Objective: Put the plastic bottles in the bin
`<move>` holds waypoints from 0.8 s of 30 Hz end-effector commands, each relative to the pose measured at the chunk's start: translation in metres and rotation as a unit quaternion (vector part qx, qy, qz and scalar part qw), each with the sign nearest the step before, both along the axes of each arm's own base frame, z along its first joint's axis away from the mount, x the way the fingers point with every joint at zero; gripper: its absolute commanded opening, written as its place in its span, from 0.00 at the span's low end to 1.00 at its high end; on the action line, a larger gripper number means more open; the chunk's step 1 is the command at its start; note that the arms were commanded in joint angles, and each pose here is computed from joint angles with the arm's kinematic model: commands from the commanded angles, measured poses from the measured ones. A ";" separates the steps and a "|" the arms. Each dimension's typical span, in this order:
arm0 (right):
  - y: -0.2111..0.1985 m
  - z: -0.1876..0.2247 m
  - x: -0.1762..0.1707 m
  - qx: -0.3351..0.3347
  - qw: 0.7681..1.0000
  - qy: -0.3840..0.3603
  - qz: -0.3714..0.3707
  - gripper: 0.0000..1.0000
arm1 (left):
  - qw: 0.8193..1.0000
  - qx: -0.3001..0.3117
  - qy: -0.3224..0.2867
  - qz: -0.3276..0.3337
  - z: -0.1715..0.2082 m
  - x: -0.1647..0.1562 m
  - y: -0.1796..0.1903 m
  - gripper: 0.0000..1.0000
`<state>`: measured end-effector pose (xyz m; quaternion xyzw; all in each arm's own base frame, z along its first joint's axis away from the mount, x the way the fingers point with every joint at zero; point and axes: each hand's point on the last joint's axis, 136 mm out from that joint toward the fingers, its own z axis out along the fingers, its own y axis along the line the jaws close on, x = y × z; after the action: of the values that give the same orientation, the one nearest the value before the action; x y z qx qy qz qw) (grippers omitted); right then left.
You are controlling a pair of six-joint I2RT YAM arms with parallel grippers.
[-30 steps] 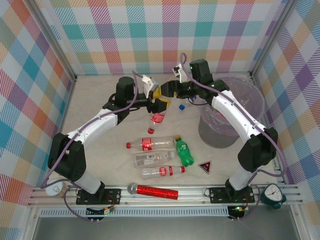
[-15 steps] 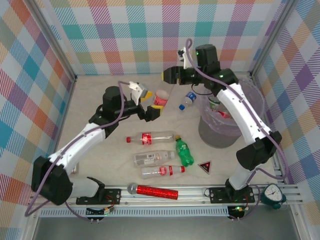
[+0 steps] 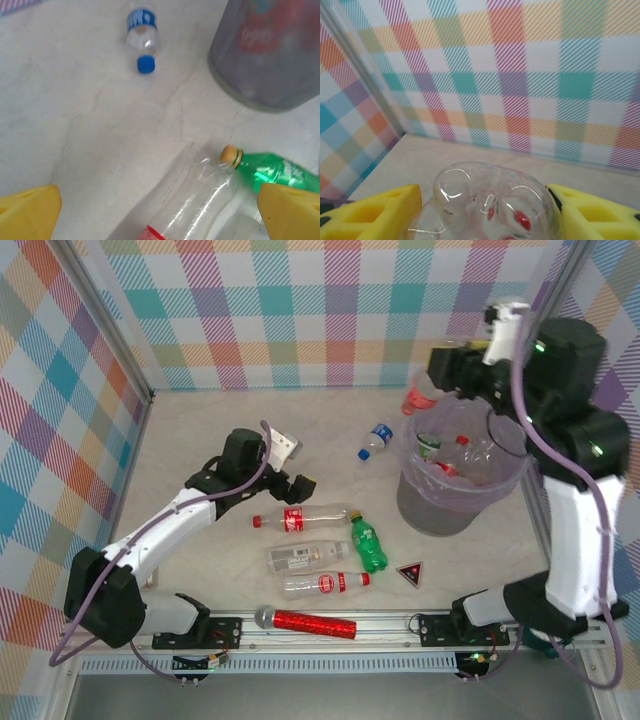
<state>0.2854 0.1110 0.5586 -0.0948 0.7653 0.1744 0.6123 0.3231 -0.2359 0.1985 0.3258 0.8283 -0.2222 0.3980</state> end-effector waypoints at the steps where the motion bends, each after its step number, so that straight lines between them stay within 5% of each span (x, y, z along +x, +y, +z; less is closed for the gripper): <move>1: -0.047 -0.012 -0.010 -0.063 0.992 0.013 -0.110 0.45 | 0.999 0.029 -0.014 -0.027 0.000 0.005 -0.010 1.00; 8: -0.062 -0.072 -0.001 -0.102 0.978 0.118 -0.138 0.45 | 0.996 0.048 0.005 -0.079 -0.026 -0.004 -0.031 0.98; 12: -0.064 -0.107 0.014 -0.064 0.976 0.168 -0.119 0.43 | 0.993 0.065 0.034 -0.092 -0.039 -0.012 -0.032 0.85; 24: -0.054 -0.202 0.046 0.020 0.956 0.285 -0.068 0.43 | 0.989 0.099 0.058 -0.094 -0.060 -0.028 -0.024 0.84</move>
<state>0.3263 0.0463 0.3487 0.0261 0.9237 0.1222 0.3622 0.3030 -0.2623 0.1447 0.4161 0.8311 -0.2035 0.3078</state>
